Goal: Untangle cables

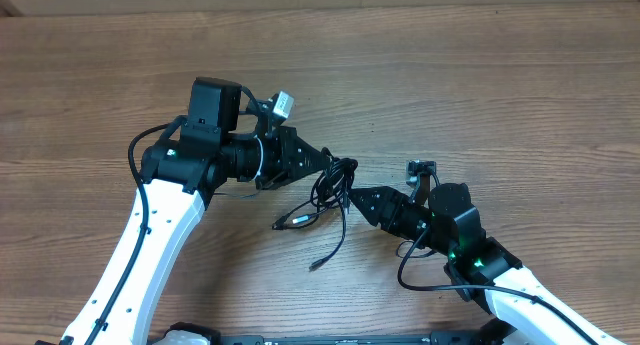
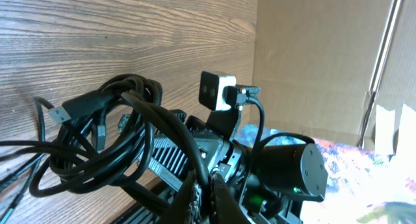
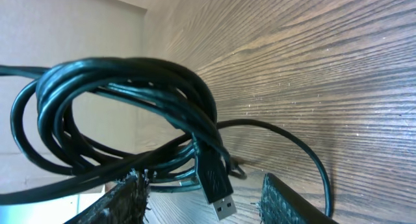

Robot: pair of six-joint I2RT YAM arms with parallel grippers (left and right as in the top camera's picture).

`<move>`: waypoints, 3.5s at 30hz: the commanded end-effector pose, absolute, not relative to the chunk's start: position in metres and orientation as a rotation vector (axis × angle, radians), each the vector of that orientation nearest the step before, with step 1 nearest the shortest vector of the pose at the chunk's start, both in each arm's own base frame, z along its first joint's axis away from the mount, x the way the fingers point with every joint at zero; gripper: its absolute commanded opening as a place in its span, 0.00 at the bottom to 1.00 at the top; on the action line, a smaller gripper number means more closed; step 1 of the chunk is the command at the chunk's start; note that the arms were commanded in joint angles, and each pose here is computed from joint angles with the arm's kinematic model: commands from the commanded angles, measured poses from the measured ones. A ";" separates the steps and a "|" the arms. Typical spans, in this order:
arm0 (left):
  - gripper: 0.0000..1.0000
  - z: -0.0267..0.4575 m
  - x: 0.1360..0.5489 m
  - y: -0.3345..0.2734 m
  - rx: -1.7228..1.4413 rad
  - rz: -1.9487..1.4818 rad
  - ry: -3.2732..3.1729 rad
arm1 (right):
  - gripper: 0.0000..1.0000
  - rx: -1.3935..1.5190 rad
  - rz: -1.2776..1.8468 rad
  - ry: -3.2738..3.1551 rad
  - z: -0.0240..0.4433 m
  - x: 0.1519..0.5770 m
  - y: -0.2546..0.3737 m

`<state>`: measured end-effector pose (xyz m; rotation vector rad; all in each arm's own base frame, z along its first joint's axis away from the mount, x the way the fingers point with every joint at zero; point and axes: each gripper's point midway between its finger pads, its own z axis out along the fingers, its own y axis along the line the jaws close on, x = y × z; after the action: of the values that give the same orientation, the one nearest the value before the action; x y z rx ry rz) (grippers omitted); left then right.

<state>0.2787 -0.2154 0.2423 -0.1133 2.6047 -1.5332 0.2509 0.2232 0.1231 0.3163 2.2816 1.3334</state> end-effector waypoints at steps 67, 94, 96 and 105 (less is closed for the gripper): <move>0.04 0.194 0.299 -0.156 0.186 -0.756 2.644 | 0.05 0.389 1.831 2.467 0.136 0.197 0.274; 0.04 0.216 0.203 -0.254 0.965 -1.192 2.464 | 0.10 0.933 1.490 1.991 0.146 0.292 0.223; 0.04 0.225 0.193 -0.260 1.048 -1.286 2.387 | 0.10 0.914 1.517 1.964 0.154 0.293 0.224; 0.04 0.265 0.161 -0.274 1.231 -1.640 2.077 | 0.20 0.959 1.454 1.824 0.165 0.310 0.208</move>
<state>0.1871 -0.2629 0.2246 1.0920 2.3455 -1.3784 0.2929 0.2287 0.1648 0.8720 1.9238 1.5721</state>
